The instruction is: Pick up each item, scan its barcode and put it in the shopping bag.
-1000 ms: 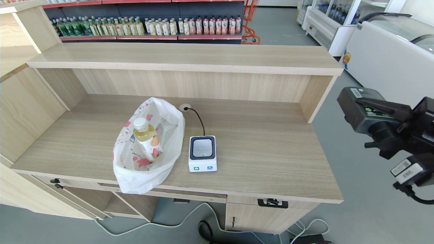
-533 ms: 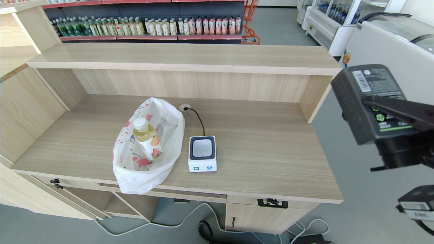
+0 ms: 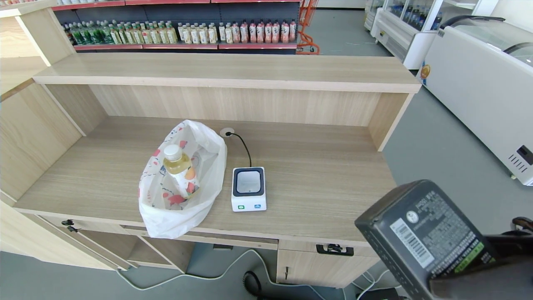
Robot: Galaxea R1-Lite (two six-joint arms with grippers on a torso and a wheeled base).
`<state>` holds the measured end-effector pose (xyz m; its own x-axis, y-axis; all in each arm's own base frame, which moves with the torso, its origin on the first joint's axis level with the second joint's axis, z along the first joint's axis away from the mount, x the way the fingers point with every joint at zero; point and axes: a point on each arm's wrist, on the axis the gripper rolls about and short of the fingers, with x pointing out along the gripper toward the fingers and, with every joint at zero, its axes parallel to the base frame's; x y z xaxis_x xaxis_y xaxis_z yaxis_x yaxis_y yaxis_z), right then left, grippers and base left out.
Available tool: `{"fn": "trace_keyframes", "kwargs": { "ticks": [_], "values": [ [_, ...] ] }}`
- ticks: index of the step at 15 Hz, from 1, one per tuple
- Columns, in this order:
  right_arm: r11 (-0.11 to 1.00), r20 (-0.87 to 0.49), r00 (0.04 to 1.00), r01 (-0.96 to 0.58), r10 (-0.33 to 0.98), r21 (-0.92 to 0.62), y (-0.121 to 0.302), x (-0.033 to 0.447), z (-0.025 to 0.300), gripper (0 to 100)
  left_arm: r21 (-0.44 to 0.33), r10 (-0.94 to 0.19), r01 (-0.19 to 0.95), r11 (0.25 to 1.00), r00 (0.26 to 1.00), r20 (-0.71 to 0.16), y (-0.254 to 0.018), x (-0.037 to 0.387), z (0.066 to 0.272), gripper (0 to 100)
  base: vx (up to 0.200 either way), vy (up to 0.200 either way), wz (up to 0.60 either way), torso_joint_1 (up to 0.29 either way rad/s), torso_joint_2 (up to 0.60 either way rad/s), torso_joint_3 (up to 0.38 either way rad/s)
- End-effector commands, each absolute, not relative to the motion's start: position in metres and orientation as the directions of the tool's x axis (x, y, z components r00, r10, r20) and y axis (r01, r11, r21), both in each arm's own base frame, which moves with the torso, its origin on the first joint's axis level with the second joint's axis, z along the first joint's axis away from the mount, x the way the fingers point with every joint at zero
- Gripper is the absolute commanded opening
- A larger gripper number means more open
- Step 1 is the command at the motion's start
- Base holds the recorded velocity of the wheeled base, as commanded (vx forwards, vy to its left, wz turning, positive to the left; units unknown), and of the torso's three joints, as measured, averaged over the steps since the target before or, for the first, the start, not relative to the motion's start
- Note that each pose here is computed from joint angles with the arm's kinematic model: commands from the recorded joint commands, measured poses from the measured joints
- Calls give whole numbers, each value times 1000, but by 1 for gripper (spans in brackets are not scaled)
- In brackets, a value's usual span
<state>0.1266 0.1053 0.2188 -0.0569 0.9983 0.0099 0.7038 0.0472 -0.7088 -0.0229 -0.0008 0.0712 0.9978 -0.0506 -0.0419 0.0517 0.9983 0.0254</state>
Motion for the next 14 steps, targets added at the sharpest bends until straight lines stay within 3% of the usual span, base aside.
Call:
{"fn": "trace_keyframes", "kwargs": {
  "ticks": [1,14],
  "values": [
    [117,35,-126,728,991,-676,110,114,229,0,26,-51,52,998,998,-41,-1,-23,71,100,0,0,0,0,0,0],
    [151,45,-162,735,986,-662,114,111,234,0,26,-51,52,998,998,-41,-1,-23,71,100,0,0,0,0,0,0]
  ]
}}
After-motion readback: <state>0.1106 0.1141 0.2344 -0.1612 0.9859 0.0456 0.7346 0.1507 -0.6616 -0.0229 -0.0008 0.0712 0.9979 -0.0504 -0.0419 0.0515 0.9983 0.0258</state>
